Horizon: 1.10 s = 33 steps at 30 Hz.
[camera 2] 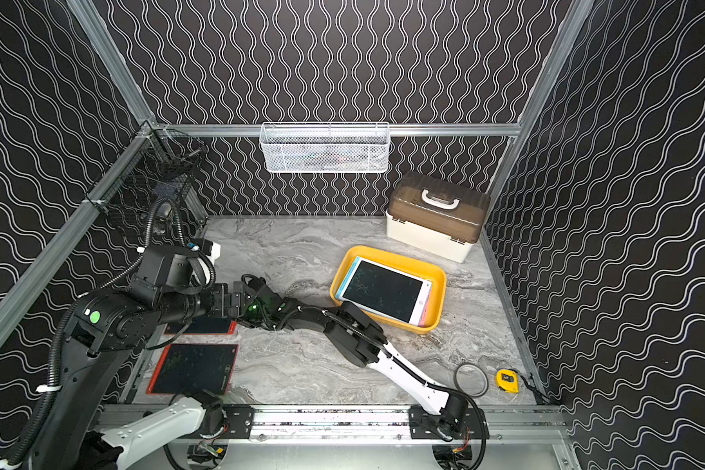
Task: Take out the writing tablet from the storage box
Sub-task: Place the writing tablet at the center of the board.
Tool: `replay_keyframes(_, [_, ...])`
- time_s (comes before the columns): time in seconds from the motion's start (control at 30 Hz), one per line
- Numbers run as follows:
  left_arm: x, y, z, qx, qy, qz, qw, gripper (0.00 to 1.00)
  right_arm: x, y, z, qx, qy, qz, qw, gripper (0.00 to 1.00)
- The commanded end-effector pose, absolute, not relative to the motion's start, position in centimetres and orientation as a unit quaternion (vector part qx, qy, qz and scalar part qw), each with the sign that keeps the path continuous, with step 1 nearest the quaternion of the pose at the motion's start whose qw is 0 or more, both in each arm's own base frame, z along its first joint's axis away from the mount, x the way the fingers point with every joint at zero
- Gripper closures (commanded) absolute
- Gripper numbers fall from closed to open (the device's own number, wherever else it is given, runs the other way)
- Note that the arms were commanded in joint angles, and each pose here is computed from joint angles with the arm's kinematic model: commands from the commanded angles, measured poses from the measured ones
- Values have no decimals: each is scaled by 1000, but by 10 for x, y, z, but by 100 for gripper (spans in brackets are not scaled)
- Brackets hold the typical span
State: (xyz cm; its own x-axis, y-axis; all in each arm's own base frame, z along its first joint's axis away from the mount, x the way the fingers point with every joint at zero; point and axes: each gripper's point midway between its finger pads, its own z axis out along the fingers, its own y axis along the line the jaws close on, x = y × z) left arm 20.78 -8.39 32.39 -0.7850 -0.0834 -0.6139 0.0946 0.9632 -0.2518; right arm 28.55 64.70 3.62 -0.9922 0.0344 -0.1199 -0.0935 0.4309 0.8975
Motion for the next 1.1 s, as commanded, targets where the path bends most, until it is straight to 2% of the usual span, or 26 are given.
replay_keyframes(0.0, [207, -83, 325, 3, 935, -134, 329, 1, 285, 626, 0, 6, 883, 466, 50, 48])
replay_keyframes(0.17, [205, -82, 324, 2, 935, -134, 329, 1, 289, 629, 2, 13, 877, 477, 51, 52])
replay_keyframes(0.43, [204, -81, 324, 3, 935, -131, 330, 1, 292, 625, 0, 24, 878, 474, 57, 73])
replay_keyframes(0.67, [204, -81, 325, 5, 935, -130, 331, 1, 295, 617, -2, 30, 882, 467, 61, 86])
replay_keyframes(1.0, [204, -84, 323, 5, 934, -136, 329, 1, 294, 604, -9, 41, 888, 454, 60, 86])
replay_keyframes(1.07, [204, -84, 322, 4, 935, -136, 327, 1, 295, 604, -8, 41, 887, 455, 60, 83])
